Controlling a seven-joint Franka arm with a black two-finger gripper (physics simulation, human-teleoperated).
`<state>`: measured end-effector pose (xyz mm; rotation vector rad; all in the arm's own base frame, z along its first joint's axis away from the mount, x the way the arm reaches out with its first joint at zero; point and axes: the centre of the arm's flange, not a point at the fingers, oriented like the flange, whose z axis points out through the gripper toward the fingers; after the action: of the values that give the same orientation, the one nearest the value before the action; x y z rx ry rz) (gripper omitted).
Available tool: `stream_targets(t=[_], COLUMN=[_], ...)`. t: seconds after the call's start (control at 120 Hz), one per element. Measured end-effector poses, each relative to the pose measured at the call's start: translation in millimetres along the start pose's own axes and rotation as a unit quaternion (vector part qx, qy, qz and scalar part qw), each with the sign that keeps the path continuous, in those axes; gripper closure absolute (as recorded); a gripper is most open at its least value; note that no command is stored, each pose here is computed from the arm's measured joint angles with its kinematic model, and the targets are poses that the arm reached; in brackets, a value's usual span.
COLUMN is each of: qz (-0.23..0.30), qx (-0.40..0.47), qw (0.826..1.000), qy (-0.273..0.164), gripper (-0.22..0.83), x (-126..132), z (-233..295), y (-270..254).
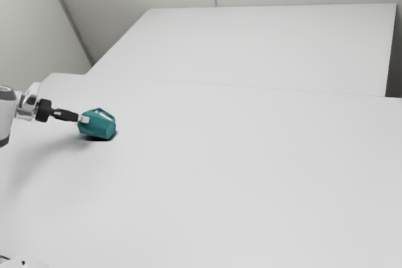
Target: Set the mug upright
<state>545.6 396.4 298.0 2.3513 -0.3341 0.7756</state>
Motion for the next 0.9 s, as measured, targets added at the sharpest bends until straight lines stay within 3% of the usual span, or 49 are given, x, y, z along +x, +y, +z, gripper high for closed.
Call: stream_targets(t=[0.3, 0.708, 0.9], qz=[0.01, 0.043, 0.058], qx=[0.017, 0.041, 0.03], qw=[1.0, 0.998, 0.995], qy=[-0.004, -0.027, -0.079], gripper=[0.76, 0.79, 0.79], x=[13, 70, 96], z=[-11, -25, 16], y=[8, 63, 125])
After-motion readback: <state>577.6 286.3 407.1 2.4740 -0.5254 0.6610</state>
